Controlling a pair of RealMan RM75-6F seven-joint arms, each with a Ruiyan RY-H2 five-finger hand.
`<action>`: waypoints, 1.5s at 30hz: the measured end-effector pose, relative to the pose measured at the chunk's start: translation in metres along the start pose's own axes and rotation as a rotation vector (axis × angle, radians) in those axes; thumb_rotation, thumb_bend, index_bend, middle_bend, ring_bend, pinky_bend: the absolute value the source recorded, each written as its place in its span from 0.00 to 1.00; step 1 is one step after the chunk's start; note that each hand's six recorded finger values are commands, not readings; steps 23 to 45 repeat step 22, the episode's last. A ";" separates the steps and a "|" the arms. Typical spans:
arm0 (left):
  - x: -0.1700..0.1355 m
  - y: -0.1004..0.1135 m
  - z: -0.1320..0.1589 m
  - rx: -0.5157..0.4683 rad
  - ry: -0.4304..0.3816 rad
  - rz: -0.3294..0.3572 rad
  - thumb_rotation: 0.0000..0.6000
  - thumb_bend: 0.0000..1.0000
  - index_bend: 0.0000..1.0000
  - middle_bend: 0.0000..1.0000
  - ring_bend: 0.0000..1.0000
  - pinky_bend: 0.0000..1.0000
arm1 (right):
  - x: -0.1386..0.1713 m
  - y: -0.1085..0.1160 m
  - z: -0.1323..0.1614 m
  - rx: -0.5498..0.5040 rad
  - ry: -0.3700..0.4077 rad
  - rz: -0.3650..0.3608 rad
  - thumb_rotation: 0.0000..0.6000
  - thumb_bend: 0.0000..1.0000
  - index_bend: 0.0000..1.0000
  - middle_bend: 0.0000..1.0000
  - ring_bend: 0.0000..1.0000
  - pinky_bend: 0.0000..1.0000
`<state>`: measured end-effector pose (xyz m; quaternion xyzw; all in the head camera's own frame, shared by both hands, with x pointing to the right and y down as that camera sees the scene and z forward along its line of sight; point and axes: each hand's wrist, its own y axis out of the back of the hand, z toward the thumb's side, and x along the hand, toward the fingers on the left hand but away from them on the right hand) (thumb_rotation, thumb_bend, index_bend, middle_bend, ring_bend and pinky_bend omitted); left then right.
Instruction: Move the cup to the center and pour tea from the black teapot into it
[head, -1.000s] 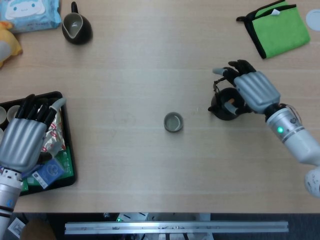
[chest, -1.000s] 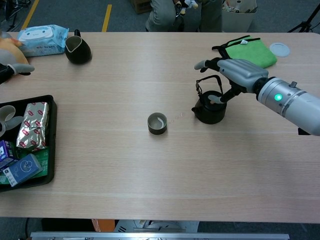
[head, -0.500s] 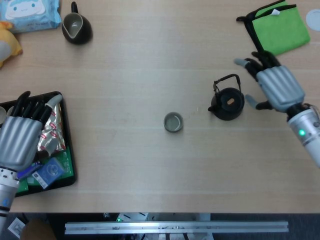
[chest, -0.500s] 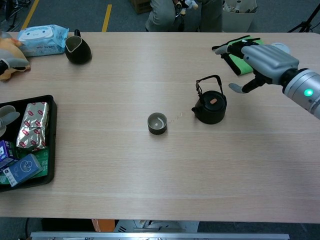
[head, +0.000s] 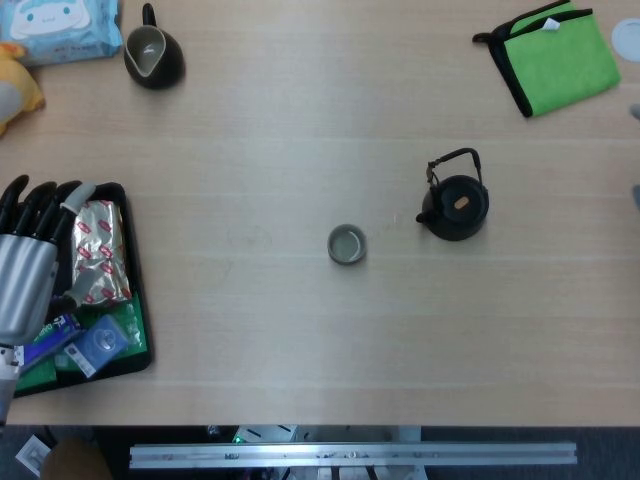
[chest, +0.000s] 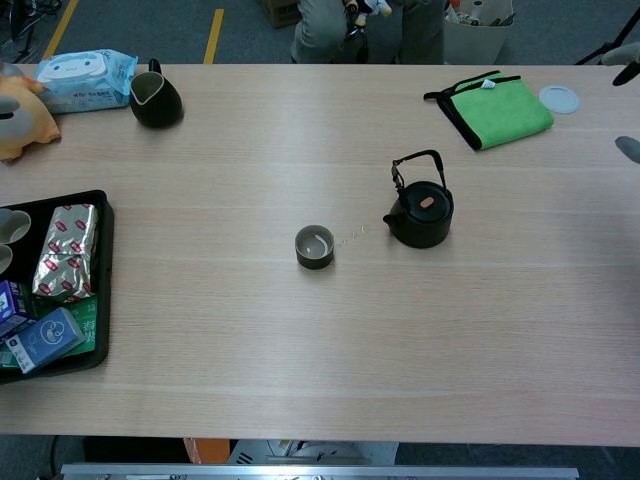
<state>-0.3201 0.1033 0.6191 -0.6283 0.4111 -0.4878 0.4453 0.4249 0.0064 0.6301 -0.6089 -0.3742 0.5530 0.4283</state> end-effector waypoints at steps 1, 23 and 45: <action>-0.001 0.001 -0.002 0.003 0.003 0.008 1.00 0.27 0.09 0.16 0.13 0.08 | 0.005 0.002 -0.004 -0.001 -0.011 -0.008 1.00 0.30 0.17 0.28 0.10 0.00; -0.024 0.015 -0.020 0.016 0.061 0.066 1.00 0.27 0.09 0.17 0.13 0.08 | 0.093 0.027 -0.048 -0.017 -0.120 -0.139 1.00 0.30 0.17 0.29 0.10 0.00; -0.024 0.015 -0.020 0.016 0.061 0.066 1.00 0.27 0.09 0.17 0.13 0.08 | 0.093 0.027 -0.048 -0.017 -0.120 -0.139 1.00 0.30 0.17 0.29 0.10 0.00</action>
